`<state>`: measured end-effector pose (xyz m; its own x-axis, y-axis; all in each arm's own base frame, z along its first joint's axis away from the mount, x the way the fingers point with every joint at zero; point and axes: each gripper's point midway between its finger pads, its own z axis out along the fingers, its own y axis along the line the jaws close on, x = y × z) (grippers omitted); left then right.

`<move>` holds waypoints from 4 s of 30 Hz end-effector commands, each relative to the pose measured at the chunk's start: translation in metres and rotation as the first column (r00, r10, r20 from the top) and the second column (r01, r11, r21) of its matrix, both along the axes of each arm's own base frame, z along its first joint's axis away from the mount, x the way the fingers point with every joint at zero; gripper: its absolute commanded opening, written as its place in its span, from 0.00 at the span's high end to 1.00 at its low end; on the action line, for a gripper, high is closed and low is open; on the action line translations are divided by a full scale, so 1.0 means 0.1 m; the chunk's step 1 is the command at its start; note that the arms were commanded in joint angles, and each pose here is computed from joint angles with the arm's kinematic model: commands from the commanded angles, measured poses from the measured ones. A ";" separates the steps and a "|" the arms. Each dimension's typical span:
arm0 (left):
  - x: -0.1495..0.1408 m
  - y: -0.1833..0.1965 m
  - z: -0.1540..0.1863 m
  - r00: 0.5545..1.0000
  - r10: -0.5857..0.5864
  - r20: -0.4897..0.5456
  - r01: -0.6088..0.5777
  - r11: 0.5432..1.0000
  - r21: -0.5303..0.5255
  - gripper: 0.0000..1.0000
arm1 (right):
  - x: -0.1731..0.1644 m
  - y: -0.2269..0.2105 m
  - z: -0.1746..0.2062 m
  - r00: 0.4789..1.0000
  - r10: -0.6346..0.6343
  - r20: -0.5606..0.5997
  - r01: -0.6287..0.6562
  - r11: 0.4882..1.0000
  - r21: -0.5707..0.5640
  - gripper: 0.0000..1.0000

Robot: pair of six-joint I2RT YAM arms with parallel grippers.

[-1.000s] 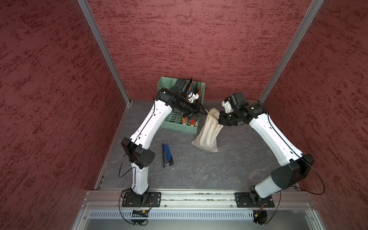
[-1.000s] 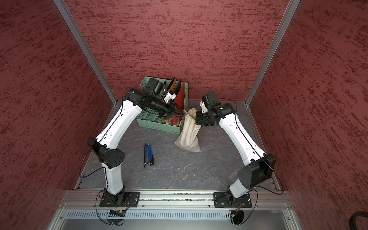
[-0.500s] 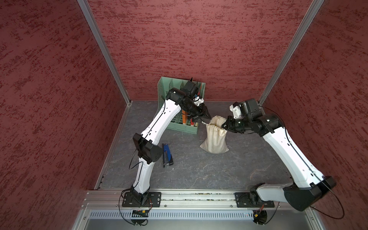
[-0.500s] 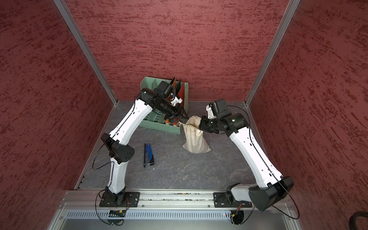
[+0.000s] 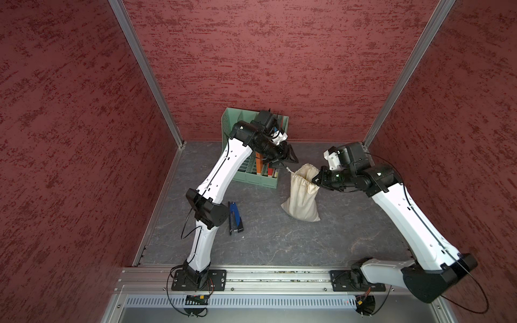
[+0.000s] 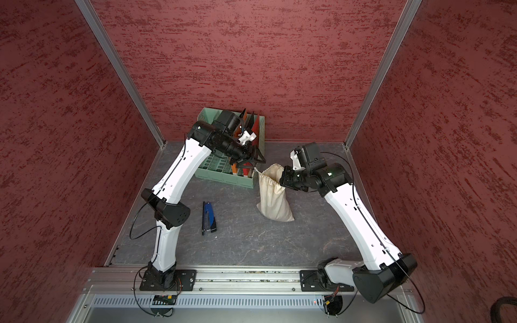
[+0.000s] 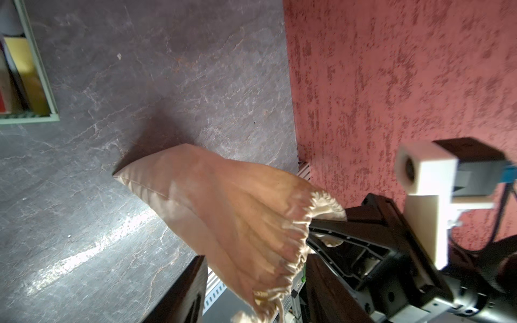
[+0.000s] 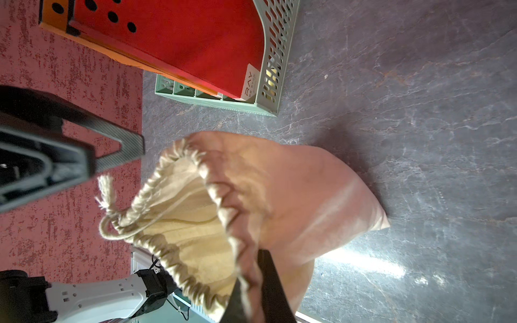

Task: Close the soil bag
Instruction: Adjust the soil bag at the center of the board.

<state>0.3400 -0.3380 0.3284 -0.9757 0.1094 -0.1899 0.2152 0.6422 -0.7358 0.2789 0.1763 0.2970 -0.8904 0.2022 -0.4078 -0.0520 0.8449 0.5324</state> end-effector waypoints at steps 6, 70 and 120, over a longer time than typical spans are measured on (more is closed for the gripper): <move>-0.10 -0.05 0.17 0.987 -0.139 0.082 0.146 0.985 -0.089 0.36 | 0.13 0.16 0.65 0.971 0.129 0.201 -0.132 0.991 0.005 0.96; -0.48 0.18 0.03 0.942 -0.238 0.238 0.244 0.970 0.006 0.31 | 0.02 0.78 0.57 0.832 0.520 0.195 -0.544 0.834 0.095 0.98; -0.57 0.11 0.08 0.977 -0.108 0.183 0.118 0.992 -0.043 1.00 | 0.26 0.33 0.13 0.986 0.159 -0.059 -0.164 0.982 -0.095 0.90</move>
